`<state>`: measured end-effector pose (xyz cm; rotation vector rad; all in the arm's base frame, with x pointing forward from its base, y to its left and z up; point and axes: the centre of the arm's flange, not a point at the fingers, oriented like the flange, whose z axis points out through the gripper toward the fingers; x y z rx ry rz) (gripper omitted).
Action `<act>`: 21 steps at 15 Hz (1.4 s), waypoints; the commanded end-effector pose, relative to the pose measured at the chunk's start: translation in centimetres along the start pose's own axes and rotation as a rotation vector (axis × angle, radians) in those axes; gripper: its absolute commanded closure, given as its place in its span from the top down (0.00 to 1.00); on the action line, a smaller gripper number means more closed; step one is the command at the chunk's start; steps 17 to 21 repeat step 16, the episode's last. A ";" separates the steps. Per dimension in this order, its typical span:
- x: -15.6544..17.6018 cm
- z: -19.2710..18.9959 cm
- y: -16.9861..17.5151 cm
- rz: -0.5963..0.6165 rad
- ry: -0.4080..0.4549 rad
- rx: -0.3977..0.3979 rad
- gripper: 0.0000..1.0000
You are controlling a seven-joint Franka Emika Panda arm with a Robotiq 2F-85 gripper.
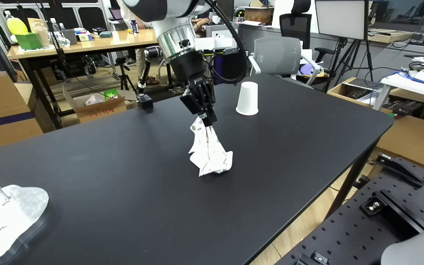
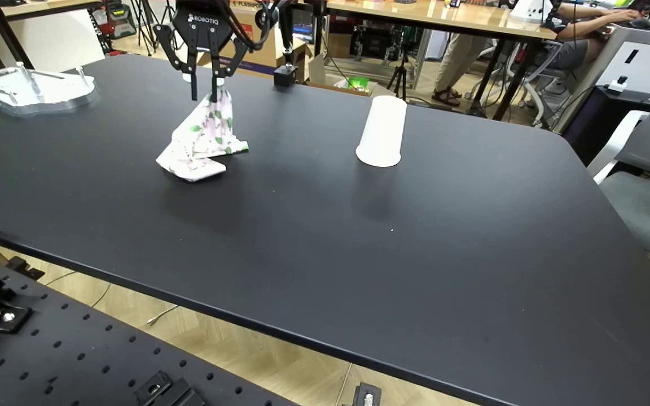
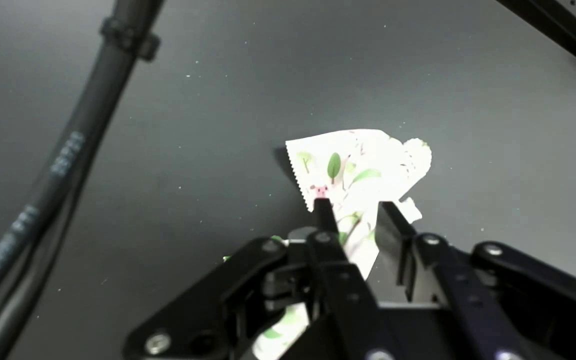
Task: Remove the white cloth from the black stand
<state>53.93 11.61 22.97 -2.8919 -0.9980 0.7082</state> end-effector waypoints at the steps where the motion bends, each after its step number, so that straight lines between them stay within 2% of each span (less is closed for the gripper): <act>1: 0.3 -0.3 -0.1 0.025 -0.004 -0.047 0.59; 7: 0.2 -1.5 -1.5 0.038 -0.010 -0.045 0.99; 11: 1.0 -3.0 -4.9 0.075 0.010 -0.016 1.00; 14: 2.0 -3.7 -7.5 0.050 0.022 -0.028 1.00; 15: 2.1 -4.0 -8.1 0.008 -0.005 -0.033 1.00; 16: 2.1 -4.1 -8.5 0.003 -0.026 -0.021 1.00; 21: 2.1 -4.1 -8.5 0.003 -0.026 -0.021 1.00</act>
